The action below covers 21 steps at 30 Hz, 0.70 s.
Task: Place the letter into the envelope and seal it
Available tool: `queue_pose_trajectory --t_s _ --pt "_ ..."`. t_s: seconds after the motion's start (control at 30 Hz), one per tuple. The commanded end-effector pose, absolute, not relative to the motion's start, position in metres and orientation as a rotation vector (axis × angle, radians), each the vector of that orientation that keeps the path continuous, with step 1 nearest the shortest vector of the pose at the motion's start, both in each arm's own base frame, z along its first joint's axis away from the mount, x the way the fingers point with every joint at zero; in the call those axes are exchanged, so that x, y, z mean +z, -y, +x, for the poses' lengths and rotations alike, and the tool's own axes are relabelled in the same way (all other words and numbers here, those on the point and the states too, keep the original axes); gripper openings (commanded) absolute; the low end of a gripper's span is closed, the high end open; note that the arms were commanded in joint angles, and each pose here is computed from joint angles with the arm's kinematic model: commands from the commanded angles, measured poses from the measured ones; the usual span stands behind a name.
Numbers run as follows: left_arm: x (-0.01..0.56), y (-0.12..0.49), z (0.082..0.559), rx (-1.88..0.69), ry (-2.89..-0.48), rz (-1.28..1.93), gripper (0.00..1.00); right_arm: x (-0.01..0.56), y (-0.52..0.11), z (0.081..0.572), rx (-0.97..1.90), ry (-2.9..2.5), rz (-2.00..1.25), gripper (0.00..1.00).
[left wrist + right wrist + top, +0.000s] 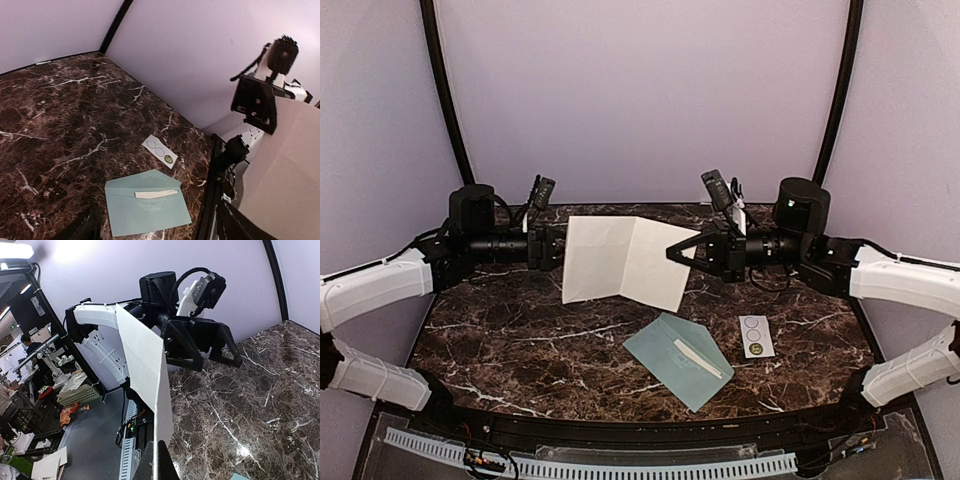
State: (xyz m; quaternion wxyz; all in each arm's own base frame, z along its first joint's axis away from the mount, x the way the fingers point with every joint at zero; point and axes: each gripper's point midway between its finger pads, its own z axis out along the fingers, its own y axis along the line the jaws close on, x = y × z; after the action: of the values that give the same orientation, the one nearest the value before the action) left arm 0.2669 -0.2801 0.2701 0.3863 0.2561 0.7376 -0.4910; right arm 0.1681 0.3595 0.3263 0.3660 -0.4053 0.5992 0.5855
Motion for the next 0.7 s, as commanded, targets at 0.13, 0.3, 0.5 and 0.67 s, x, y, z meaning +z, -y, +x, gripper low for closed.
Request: queue_pose_trajectory --t_s 0.13,0.3,0.5,0.67 --pt "0.306 0.319 0.207 -1.463 -1.659 0.959 0.78 0.334 -0.372 0.182 1.501 -1.517 -1.016 0.00" --pt "0.309 0.329 0.195 -1.552 -1.618 0.980 0.78 0.326 -0.378 0.192 1.492 -1.560 -0.982 0.00" --pt "0.306 0.338 0.192 -1.593 -1.607 0.993 0.78 0.327 -0.383 0.191 1.527 -1.550 -1.000 0.00" --pt "0.302 0.345 0.190 -1.618 -1.612 1.003 0.76 0.328 -0.385 0.187 1.550 -1.536 -1.026 0.00"
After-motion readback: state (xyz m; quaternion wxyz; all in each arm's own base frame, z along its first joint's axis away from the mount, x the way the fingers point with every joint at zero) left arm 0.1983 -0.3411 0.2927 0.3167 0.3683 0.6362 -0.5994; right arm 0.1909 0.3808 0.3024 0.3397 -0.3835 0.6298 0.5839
